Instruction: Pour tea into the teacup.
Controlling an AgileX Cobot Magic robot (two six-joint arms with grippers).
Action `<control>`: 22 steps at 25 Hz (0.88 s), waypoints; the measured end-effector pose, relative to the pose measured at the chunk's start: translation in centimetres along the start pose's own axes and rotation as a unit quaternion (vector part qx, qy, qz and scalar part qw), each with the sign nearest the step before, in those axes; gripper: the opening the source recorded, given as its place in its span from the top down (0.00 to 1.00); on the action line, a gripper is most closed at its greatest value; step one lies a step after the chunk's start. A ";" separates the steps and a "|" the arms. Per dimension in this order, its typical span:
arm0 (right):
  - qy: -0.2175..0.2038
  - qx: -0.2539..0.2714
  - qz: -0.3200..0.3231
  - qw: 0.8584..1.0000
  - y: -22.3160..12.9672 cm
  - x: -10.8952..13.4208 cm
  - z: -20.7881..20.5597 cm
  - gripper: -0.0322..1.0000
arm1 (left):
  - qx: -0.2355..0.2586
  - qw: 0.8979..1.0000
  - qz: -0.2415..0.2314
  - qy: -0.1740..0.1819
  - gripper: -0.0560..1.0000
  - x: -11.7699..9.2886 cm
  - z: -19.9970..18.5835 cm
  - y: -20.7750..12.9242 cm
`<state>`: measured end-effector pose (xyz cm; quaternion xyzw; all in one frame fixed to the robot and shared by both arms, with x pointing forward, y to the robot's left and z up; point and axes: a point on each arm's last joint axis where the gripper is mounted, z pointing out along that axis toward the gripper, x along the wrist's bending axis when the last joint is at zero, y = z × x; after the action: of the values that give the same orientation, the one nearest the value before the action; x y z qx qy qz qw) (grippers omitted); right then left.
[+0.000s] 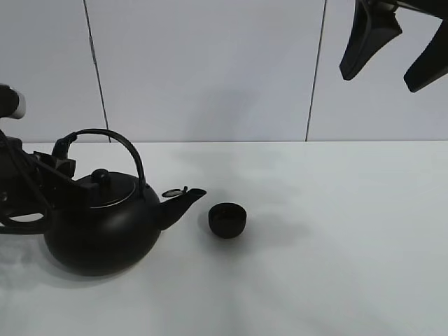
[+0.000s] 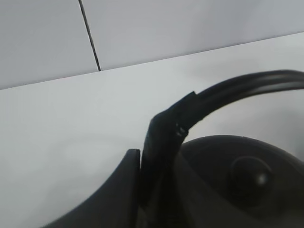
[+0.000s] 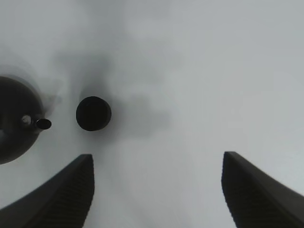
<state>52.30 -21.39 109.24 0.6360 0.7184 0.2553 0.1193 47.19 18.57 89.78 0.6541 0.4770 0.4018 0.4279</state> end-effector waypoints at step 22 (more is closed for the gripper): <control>0.000 -0.001 0.000 1.000 0.0 0.0 0.0 0.47 | -0.035 0.999 -0.014 0.004 0.65 0.3 -0.7 0.3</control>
<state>52.31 -21.39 109.26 0.6359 0.7181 0.2562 0.1200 46.70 18.97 90.34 0.6304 0.4732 0.4153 0.4541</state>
